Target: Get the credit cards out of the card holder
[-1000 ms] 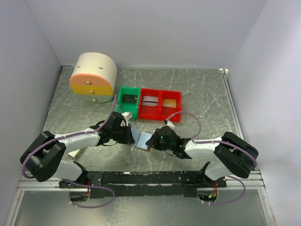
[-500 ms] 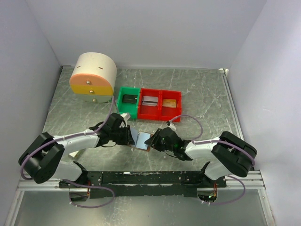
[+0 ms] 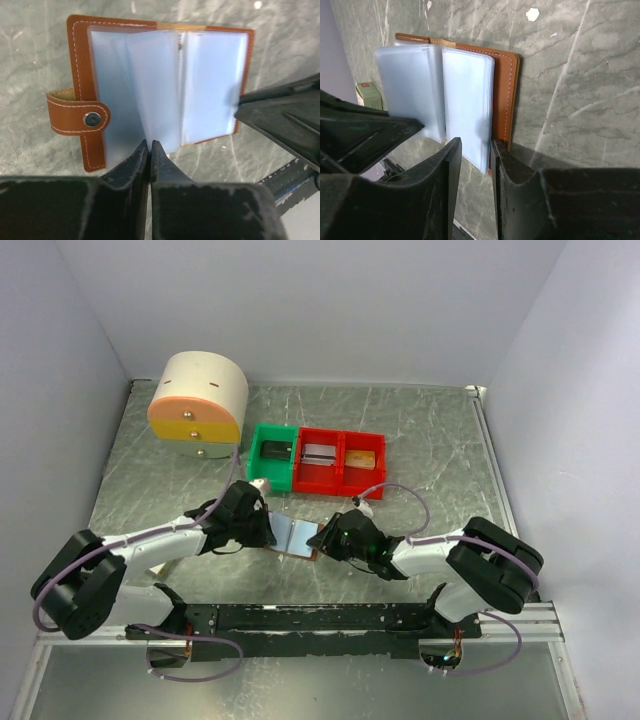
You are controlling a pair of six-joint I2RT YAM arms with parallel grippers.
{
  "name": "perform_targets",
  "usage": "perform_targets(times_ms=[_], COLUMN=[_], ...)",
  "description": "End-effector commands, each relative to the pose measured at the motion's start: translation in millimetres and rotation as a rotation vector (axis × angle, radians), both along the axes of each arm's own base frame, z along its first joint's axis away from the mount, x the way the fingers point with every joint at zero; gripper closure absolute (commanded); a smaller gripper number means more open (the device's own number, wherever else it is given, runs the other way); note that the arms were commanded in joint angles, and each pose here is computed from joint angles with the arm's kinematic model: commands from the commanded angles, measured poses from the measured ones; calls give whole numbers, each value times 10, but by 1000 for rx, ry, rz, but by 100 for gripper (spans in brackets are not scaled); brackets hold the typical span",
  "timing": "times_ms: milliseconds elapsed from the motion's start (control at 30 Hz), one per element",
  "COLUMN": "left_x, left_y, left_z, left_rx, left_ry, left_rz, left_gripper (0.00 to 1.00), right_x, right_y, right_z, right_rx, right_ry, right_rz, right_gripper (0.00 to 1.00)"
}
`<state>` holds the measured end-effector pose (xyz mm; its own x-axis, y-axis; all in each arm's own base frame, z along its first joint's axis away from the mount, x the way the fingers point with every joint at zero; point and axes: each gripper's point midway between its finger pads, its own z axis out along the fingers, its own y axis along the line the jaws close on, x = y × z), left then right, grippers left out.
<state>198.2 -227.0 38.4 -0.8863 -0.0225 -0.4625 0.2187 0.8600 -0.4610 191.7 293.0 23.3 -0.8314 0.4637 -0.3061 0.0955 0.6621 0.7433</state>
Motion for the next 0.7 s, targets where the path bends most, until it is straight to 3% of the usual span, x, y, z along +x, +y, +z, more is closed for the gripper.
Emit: perform_targets(times_ms=[0,267,367,500,667], left_x=[25,-45,-47,-35,1], left_y=[56,132,143,184,169], left_z=[-138,-300,-315,-307,-221], left_rx=[76,134,150,177,166], left_ry=[23,52,51,43,19], left_rz=[12,10,8,18,22], left_gripper=[92,93,93,93,93], right_x=[20,110,144,272,303], right_y=[69,283,305,121,-184], right_z=[2,132,121,22,-155], right_rx=[1,38,7,-204,-524], right_ry=[-13,-44,-54,-65,-61], right_rz=[31,78,90,52,61], right_gripper=[69,71,81,100,100])
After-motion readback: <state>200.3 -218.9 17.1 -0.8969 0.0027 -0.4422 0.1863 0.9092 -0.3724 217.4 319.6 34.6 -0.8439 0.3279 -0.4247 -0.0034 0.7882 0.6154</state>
